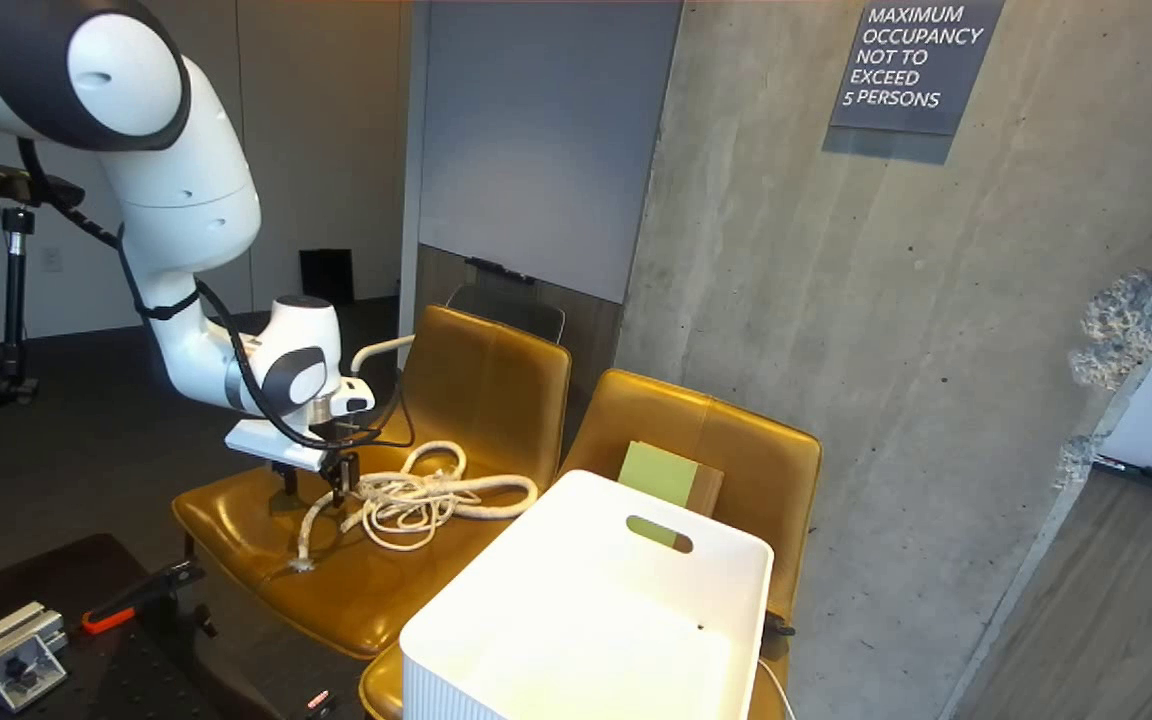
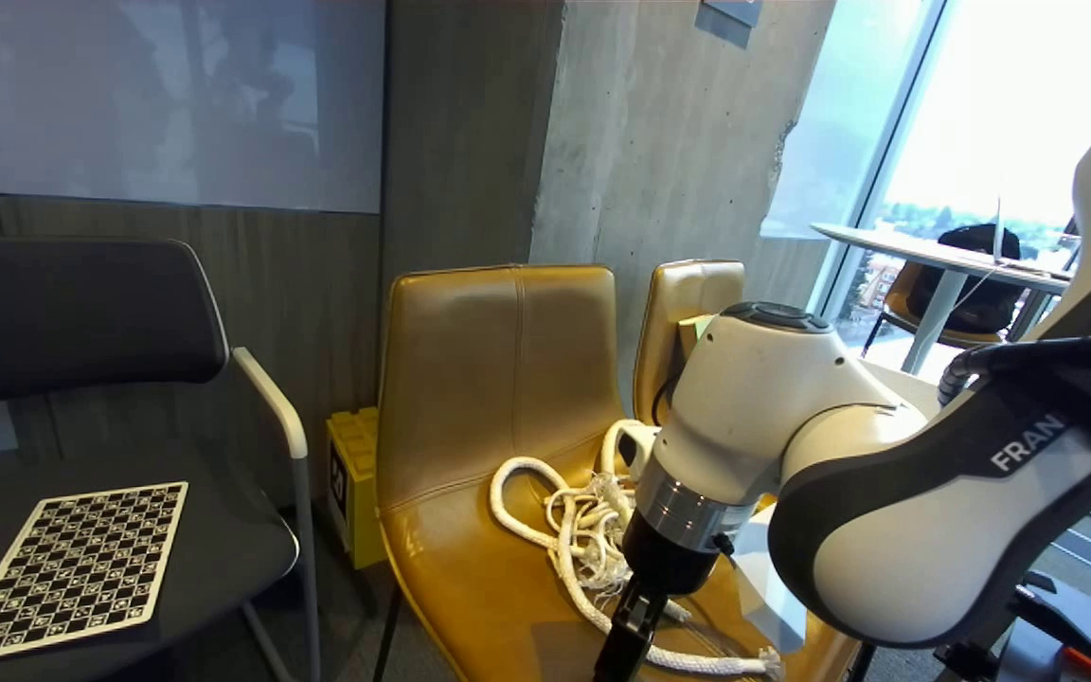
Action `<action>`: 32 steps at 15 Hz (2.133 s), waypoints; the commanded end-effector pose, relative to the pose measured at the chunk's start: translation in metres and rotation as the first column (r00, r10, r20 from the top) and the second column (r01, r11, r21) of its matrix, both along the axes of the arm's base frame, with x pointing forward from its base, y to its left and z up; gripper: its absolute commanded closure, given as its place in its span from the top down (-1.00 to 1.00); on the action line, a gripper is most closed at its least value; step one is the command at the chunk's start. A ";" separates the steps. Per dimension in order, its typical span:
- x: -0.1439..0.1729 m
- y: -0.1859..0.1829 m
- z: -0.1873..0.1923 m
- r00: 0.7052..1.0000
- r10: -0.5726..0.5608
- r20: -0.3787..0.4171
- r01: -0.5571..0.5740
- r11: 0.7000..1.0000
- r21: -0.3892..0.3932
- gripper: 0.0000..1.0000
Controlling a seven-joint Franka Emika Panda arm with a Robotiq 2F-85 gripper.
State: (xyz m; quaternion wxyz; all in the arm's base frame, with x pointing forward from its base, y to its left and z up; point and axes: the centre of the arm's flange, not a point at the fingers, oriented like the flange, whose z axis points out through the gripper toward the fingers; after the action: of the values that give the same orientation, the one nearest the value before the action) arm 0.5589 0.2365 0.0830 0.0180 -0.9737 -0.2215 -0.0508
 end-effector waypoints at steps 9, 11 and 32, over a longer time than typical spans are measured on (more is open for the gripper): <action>0.009 -0.016 -0.007 0.991 -0.096 -0.092 0.091 0.994 -0.058 -0.99; -0.002 -0.016 0.014 0.986 -0.120 -0.114 0.113 0.991 -0.067 -0.95; 0.047 -0.122 0.510 0.901 -0.413 0.131 0.376 0.896 0.238 -0.93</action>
State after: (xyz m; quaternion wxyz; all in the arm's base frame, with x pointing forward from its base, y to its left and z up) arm 0.5937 0.1385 0.5246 0.0672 -0.9869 -0.0326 -0.1429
